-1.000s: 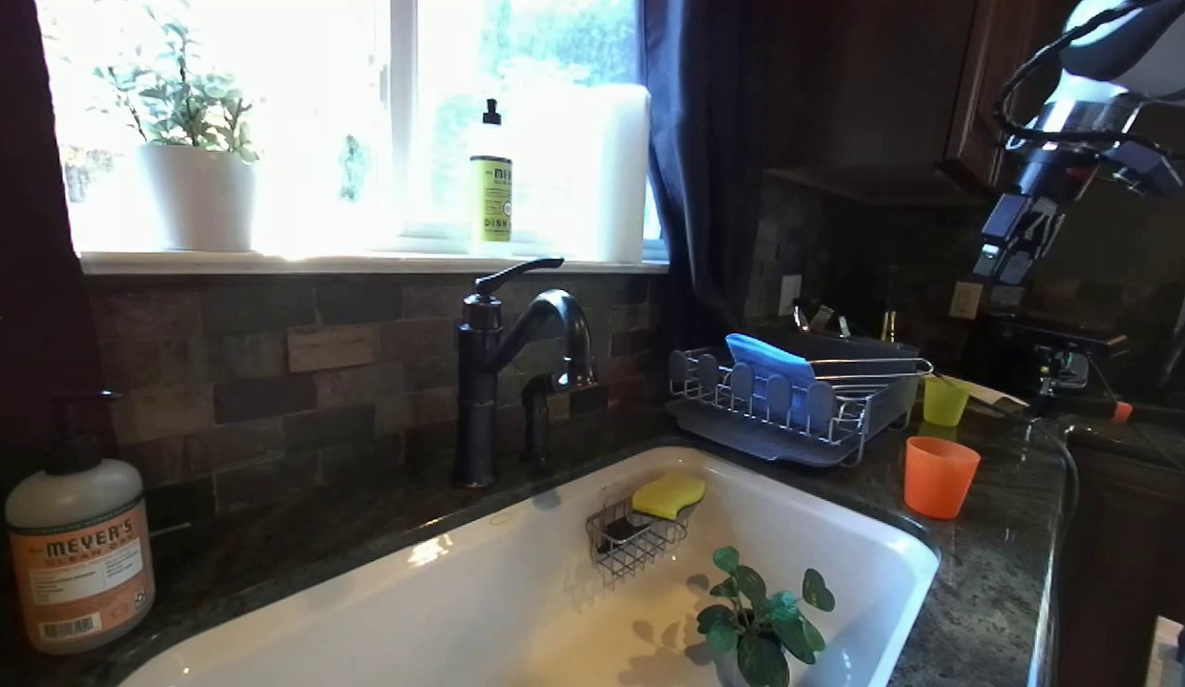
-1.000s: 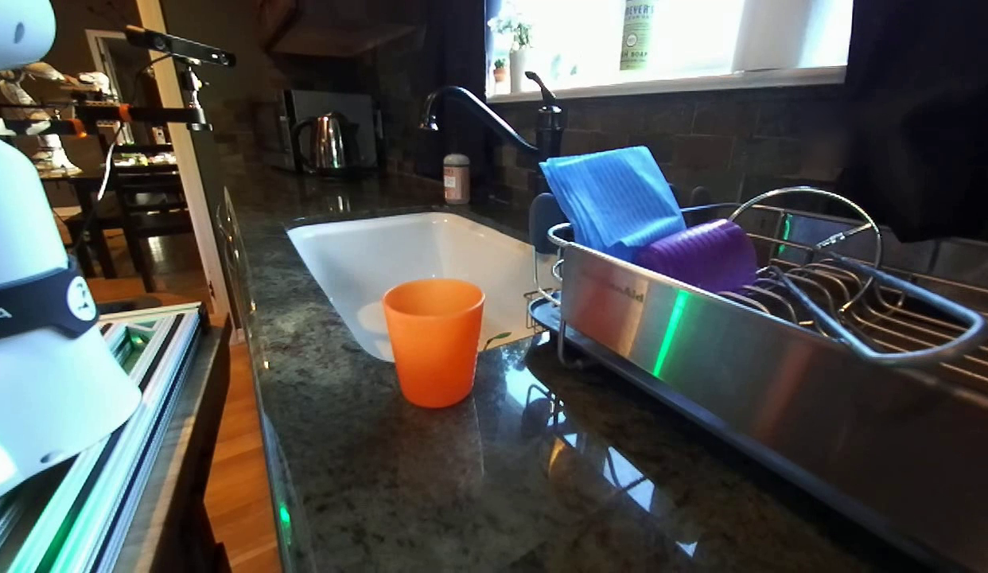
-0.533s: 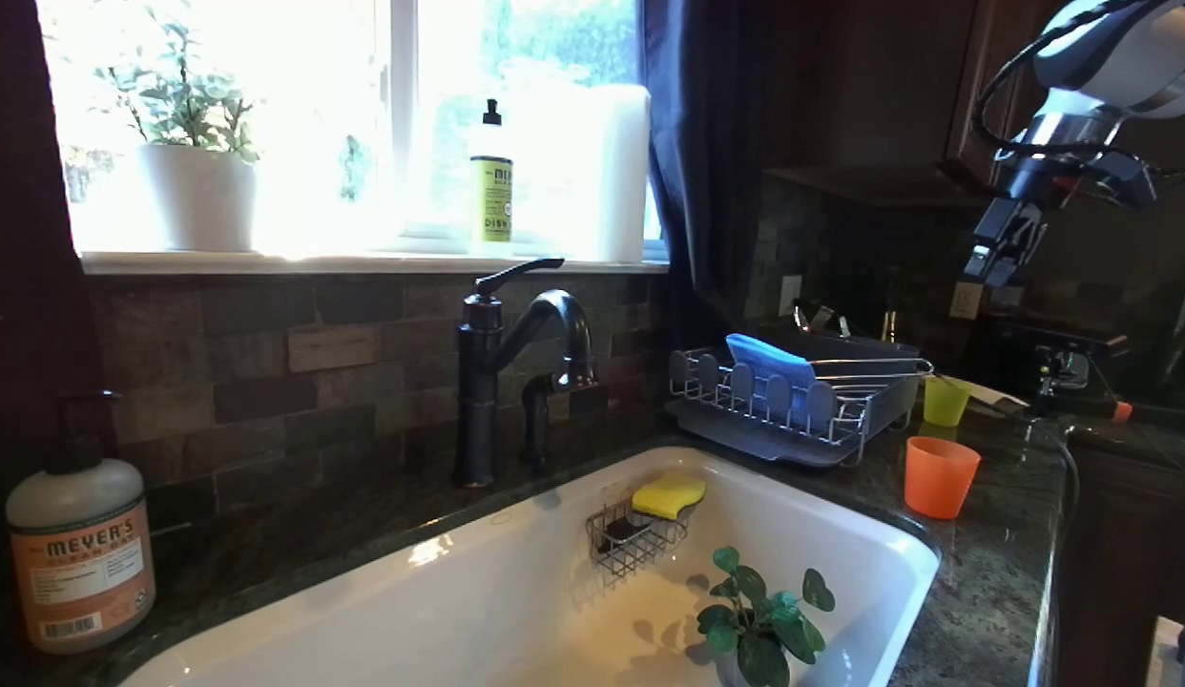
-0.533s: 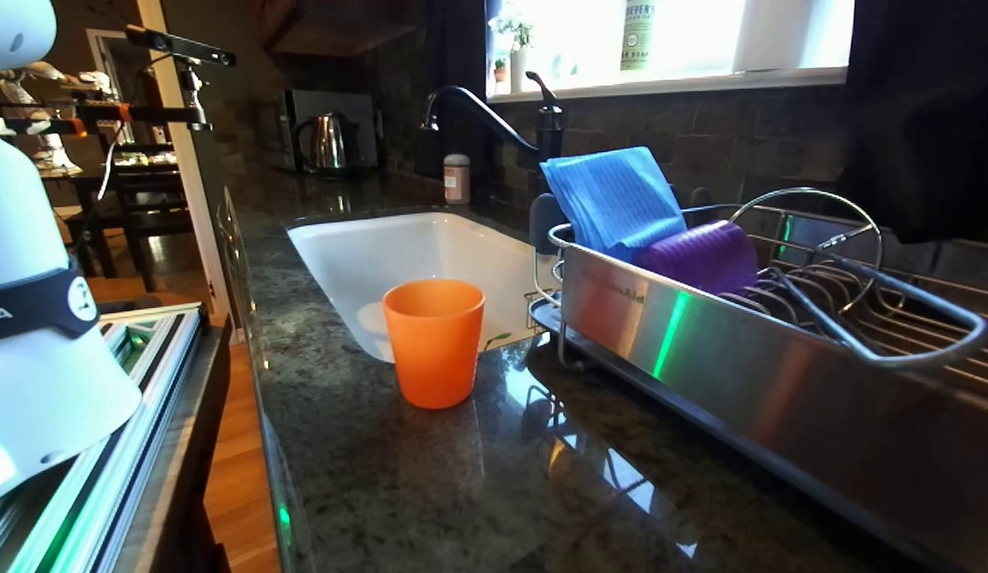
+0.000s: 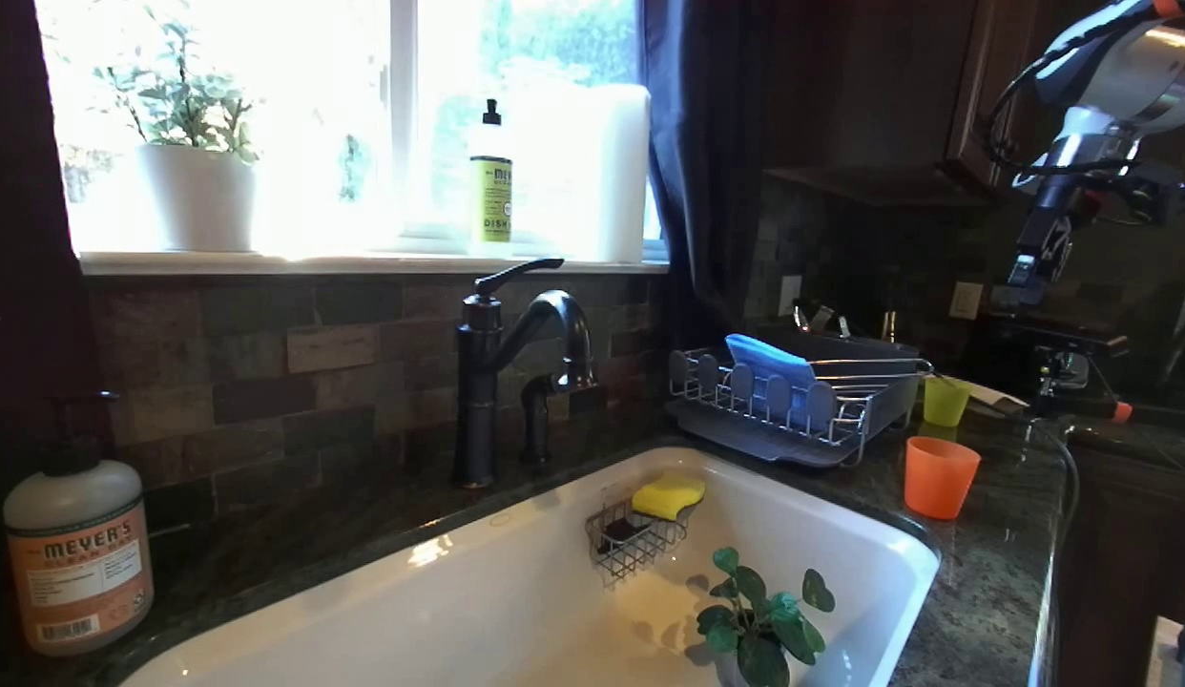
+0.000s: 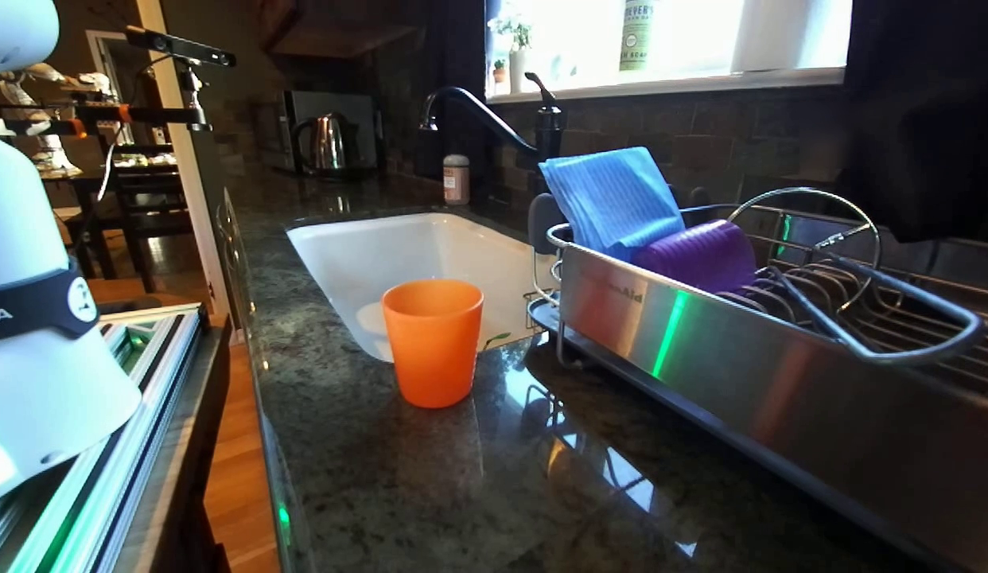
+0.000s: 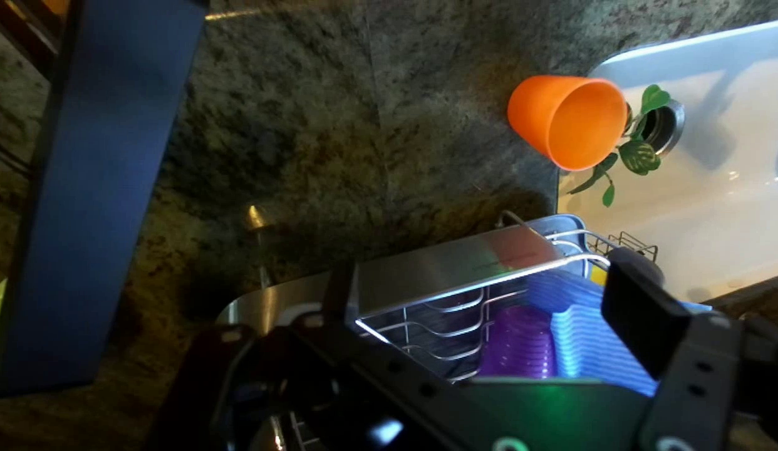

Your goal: Remove the silver holder from the dish rack and put it on the counter.

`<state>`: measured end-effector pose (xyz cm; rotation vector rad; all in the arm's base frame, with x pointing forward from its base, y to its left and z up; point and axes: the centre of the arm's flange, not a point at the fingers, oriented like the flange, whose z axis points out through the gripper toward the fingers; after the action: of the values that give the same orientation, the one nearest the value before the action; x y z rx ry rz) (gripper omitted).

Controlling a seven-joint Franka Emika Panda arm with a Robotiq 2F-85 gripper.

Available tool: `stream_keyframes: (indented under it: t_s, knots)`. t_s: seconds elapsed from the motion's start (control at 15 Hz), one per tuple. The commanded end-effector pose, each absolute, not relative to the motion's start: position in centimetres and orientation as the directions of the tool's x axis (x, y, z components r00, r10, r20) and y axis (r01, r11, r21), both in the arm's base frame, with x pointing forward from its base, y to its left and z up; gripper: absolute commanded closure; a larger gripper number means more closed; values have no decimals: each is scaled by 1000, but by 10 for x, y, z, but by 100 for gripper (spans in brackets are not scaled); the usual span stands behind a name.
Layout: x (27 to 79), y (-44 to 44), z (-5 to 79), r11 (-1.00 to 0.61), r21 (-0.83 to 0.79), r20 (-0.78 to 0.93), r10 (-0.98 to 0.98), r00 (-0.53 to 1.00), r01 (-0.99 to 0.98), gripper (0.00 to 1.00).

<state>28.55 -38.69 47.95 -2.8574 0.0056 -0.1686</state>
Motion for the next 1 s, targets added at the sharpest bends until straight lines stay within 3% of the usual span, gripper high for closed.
stream_keyframes:
  t_s: [0.0, 0.4, 0.93]
  knots:
    - [287, -386, 480, -962, -274, 114, -16, 993, 16, 0]
    - [287, -385, 482, -962, -271, 118, -15, 993, 18, 0]
    - [339, -397, 485, -921, -314, 137, 196, 971, 230, 0]
